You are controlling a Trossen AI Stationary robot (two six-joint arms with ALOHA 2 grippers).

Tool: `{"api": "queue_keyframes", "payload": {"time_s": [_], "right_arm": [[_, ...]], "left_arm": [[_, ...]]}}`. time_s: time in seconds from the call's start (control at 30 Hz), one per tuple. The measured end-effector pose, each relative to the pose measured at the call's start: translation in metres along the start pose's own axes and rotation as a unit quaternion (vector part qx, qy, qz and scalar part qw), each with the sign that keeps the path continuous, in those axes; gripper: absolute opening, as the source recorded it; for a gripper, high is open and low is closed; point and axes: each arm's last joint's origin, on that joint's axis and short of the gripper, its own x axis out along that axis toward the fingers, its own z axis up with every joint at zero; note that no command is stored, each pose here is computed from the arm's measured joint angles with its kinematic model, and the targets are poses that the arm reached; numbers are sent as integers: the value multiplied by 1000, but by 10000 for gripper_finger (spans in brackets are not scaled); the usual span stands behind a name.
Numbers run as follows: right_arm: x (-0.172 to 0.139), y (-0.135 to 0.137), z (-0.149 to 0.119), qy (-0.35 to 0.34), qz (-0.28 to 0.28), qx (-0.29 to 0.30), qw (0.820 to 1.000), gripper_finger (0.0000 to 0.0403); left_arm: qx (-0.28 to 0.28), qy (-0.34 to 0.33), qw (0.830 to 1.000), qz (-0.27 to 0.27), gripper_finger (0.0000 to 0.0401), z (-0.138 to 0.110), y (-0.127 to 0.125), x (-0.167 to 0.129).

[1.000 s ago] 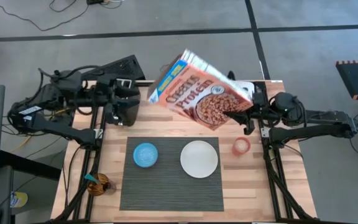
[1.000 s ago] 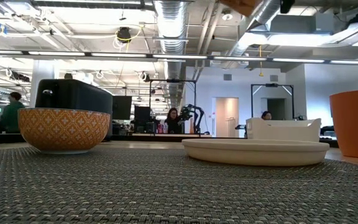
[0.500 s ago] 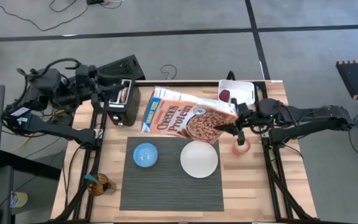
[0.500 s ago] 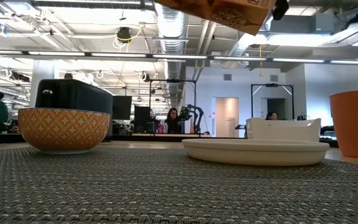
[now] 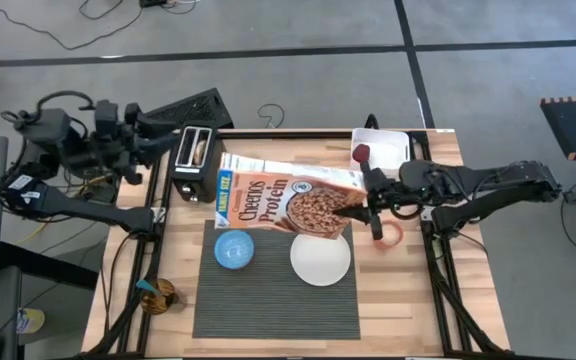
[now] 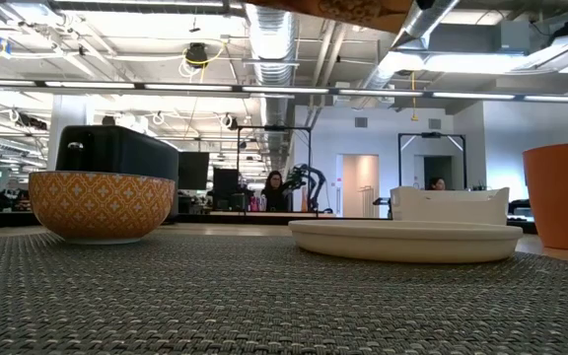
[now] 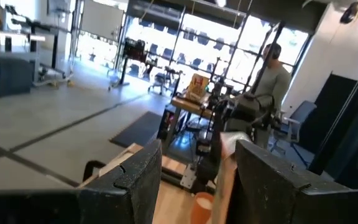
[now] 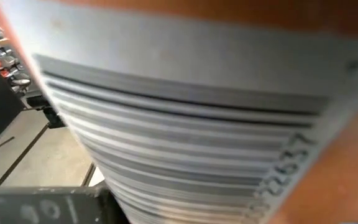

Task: Arrange a breakfast setting
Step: Pour the cereal into the blue bowl

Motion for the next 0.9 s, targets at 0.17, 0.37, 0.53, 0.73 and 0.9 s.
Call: {"api": "queue_keyframes", "payload": {"time_s": [0.17, 0.37, 0.53, 0.73, 0.9], "right_arm": [[10, 6, -5, 20, 1, 22, 1000, 189], [21, 14, -15, 51, 6, 27, 998, 189], [27, 14, -25, 89, -3, 22, 996, 189], [30, 9, -30, 117, -16, 8, 993, 189], [35, 7, -36, 137, -23, -2, 990, 189]], "left_arm": [[-3, -12, 1000, -15, 190, 3, 1, -12], [-4, -14, 1000, -23, 190, 4, 1, -15], [-5, -15, 1000, -20, 190, 4, 1, -16], [-6, -11, 1000, -19, 190, 3, 1, -13], [-6, -11, 1000, -19, 190, 3, 1, -12]]}}
